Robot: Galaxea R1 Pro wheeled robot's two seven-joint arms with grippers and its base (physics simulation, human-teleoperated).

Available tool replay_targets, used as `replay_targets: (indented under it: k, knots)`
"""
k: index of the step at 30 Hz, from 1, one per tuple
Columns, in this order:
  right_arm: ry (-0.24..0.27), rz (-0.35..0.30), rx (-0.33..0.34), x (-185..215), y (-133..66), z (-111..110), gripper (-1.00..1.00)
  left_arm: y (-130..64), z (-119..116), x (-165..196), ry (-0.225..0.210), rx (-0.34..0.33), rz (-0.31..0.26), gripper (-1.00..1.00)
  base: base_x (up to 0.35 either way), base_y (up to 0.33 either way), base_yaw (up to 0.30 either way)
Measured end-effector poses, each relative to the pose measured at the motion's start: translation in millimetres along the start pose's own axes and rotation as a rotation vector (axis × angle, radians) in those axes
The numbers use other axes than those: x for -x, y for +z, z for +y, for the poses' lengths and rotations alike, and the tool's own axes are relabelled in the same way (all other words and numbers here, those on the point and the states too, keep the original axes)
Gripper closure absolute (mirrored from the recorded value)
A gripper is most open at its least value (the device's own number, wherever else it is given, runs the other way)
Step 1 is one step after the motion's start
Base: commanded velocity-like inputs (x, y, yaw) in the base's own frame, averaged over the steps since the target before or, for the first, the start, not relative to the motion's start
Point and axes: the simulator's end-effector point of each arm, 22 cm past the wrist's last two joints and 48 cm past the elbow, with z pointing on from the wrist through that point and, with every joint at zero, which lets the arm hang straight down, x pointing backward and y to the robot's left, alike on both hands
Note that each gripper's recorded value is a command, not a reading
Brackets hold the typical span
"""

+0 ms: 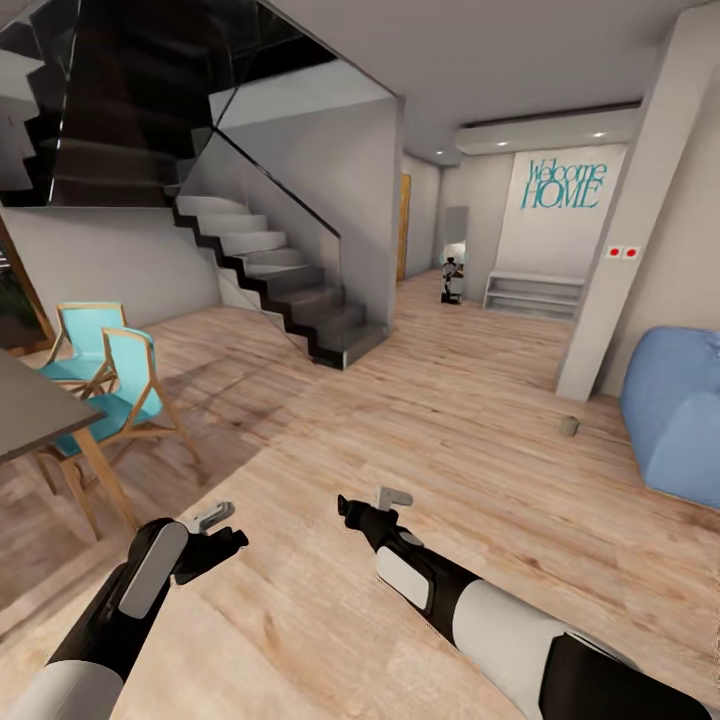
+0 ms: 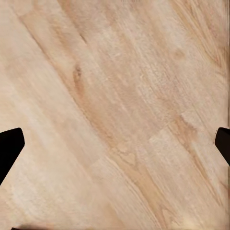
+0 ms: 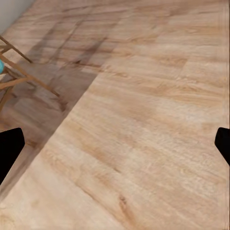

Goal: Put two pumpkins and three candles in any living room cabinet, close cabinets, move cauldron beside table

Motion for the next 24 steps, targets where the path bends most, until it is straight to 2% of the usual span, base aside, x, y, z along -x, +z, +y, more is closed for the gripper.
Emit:
replay_targets:
  k: [7,24]
  knots:
    - [-0.011,0.011,-0.036,-5.8,0.7,-17.7,-1.00,0.0,0.0,0.0,0.001,0.000,0.000,-1.00,0.335,0.000,-0.269]
    - [-0.019,0.010,-0.040,-5.9,0.8,-19.8,-1.00,-0.2,0.6,0.5,-0.001,0.001,-0.001,-1.00,0.335,0.000,-0.269]
